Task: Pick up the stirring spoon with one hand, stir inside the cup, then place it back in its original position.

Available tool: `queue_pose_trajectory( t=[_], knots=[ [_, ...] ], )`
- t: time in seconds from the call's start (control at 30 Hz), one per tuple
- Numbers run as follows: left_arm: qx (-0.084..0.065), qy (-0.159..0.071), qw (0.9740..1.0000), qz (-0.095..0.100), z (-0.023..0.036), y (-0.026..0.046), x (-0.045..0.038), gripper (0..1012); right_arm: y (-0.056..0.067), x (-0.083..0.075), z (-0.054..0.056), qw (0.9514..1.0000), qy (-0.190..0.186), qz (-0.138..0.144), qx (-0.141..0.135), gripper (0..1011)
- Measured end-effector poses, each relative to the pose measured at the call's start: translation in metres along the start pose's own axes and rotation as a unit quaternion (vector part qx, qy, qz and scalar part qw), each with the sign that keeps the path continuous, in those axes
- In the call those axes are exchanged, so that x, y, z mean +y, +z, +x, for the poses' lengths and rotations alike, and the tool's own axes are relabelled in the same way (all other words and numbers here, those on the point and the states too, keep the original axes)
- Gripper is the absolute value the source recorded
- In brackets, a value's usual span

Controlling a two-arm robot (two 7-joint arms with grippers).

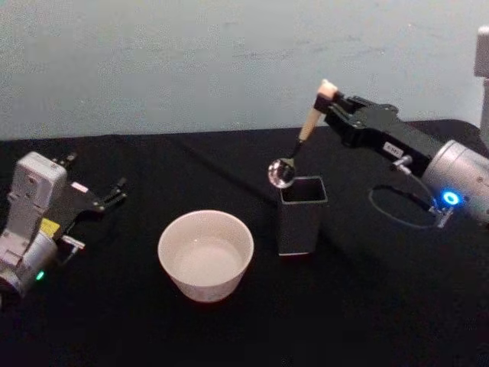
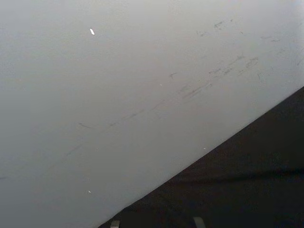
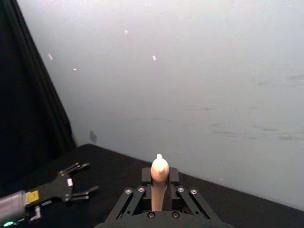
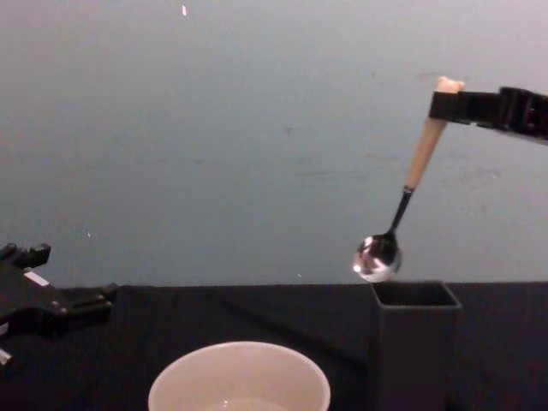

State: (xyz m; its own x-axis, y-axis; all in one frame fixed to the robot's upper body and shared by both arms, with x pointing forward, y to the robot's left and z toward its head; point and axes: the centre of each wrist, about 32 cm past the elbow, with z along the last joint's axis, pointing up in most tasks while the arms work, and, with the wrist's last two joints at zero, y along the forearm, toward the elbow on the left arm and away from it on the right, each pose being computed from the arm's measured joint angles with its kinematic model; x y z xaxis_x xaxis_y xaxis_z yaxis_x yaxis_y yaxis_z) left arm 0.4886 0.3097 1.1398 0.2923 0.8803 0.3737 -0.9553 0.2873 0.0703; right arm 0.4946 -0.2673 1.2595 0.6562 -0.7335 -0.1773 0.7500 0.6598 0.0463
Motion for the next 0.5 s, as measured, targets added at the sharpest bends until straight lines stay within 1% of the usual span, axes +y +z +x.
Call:
queue_pose_trajectory(
  t=[0.3, 0.5],
  knots=[
    [0.0, 0.0, 1.0, 0.0, 0.0, 0.0, 0.0, 1002, -0.001, -0.013, 0.01, 0.9998, -0.019, 0.008, 0.005, 210],
    [0.0, 0.0, 1.0, 0.0, 0.0, 0.0, 0.0, 1001, -0.002, -0.018, 0.012, 0.9997, -0.025, 0.006, 0.003, 210]
  ],
)
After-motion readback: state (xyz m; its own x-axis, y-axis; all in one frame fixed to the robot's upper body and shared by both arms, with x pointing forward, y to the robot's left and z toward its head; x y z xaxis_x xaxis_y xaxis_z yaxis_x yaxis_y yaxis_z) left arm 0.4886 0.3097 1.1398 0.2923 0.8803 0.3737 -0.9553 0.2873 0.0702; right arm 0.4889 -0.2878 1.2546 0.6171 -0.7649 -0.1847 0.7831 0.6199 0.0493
